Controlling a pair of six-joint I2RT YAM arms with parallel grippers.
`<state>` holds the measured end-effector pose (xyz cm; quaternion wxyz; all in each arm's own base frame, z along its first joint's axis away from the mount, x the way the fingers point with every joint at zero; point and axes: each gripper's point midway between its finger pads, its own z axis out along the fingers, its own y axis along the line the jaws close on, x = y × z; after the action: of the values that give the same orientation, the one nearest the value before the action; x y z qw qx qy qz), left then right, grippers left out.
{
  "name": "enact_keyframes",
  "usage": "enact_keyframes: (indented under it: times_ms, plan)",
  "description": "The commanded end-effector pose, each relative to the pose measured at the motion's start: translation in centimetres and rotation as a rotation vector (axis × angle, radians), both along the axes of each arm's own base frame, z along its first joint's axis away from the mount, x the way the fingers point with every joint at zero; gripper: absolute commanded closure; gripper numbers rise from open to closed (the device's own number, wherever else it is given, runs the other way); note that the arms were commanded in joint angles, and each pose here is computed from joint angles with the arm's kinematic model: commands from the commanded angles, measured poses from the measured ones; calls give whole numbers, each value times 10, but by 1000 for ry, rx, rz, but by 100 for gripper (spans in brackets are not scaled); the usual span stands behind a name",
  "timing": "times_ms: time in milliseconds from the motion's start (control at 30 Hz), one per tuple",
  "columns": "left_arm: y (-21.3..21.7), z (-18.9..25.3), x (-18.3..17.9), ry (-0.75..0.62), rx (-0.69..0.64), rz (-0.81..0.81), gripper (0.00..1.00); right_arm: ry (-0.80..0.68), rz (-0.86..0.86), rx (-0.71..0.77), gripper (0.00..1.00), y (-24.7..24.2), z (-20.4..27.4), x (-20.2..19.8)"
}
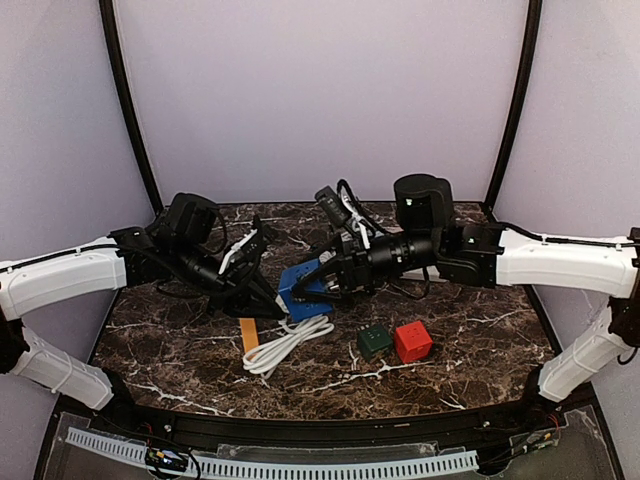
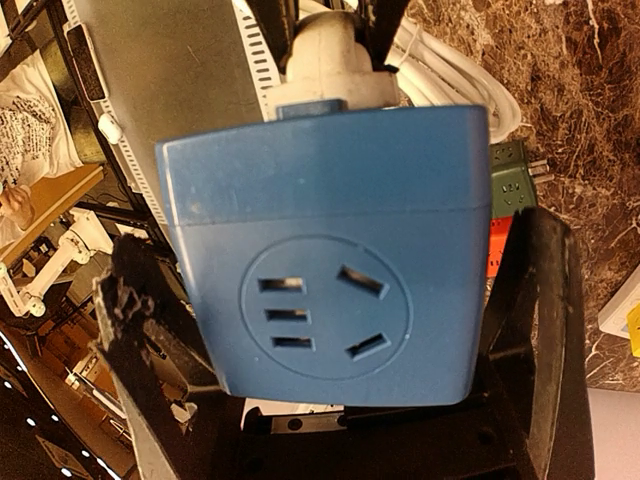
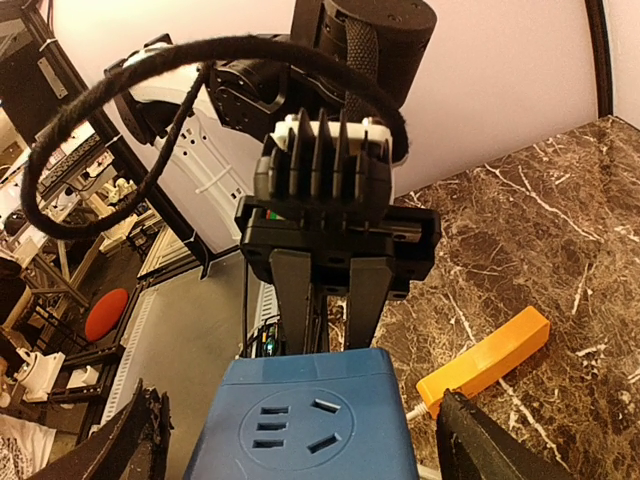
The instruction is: Pull the plug off the socket
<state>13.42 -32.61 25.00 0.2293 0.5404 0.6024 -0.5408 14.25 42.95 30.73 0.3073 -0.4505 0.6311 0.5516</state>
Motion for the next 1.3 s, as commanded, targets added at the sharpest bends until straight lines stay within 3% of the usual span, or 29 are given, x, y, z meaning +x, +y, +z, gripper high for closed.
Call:
enact_keyframes:
  times_ms: [0, 133, 300, 500, 833, 1267]
  plan:
    - [-2, 30, -4, -53, -95, -41, 99, 29, 59, -8, 14, 6, -6, -10]
    - [-3, 31, -4, -51, -98, -42, 99, 45, 70, -17, 14, 7, -11, -11]
    - [-3, 31, -4, -49, -97, -42, 99, 50, 79, -13, 29, 9, -9, -12]
    - [-3, 31, -2, -46, -101, -31, 99, 72, 107, -12, 39, 11, -12, -16]
    - [-3, 29, 3, -75, -99, 8, 99, 68, 59, 16, 99, 6, -6, -10]
    - [-1, 24, 4, -103, -64, 13, 99, 88, 282, 76, 100, -7, 15, -48]
